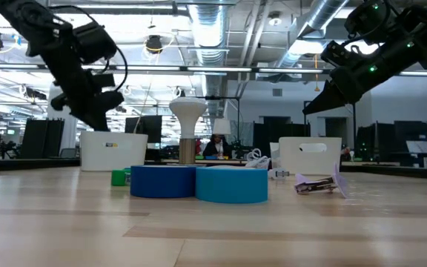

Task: Pick and place Stapler, Stapler remover, tape
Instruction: Put the top blue stapler into the left white bin, then put the blue stapler into the left white bin

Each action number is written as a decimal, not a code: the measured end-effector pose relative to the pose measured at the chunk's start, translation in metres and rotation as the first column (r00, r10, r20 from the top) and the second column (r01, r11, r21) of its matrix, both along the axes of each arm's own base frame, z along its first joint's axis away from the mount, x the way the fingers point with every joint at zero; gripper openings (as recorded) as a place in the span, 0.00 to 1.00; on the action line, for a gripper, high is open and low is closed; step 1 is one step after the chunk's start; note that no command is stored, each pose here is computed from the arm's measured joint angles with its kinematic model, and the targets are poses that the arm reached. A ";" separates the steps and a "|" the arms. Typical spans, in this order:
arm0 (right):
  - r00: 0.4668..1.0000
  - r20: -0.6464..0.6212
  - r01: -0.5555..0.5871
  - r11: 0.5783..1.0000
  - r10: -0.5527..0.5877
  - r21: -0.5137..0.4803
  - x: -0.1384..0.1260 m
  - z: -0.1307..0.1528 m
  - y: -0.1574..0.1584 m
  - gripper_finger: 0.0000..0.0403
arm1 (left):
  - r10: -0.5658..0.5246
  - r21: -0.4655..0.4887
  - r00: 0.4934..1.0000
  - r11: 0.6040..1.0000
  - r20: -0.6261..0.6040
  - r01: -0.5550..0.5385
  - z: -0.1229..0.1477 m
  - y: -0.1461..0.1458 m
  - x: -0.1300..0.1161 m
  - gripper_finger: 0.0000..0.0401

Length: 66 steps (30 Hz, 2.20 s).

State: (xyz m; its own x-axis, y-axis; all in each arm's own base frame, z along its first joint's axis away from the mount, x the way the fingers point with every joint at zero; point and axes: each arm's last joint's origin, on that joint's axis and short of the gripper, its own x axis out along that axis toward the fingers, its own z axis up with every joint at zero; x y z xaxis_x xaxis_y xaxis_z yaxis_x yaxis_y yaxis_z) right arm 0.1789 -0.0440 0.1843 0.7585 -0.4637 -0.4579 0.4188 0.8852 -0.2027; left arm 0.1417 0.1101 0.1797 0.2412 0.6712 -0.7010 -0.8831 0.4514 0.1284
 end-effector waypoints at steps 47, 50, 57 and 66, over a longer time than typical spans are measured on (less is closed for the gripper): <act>1.000 -0.001 0.001 1.000 -0.001 0.000 0.000 0.000 0.000 0.00 | -0.021 0.061 0.993 0.998 0.112 0.014 -0.009 0.001 0.003 0.35; 1.000 0.003 0.001 1.000 -0.001 -0.001 0.000 0.000 0.000 0.00 | -0.021 0.062 0.993 0.998 0.113 0.014 -0.009 0.001 0.003 0.35; 1.000 0.005 0.001 1.000 -0.001 0.000 0.000 0.000 0.000 0.00 | -0.023 0.078 0.990 0.997 0.136 0.013 -0.007 0.002 0.005 0.35; 1.000 0.006 0.001 1.000 -0.001 0.000 0.000 0.000 0.000 0.00 | 0.005 0.107 0.937 0.993 0.349 -0.046 0.005 0.004 0.014 0.35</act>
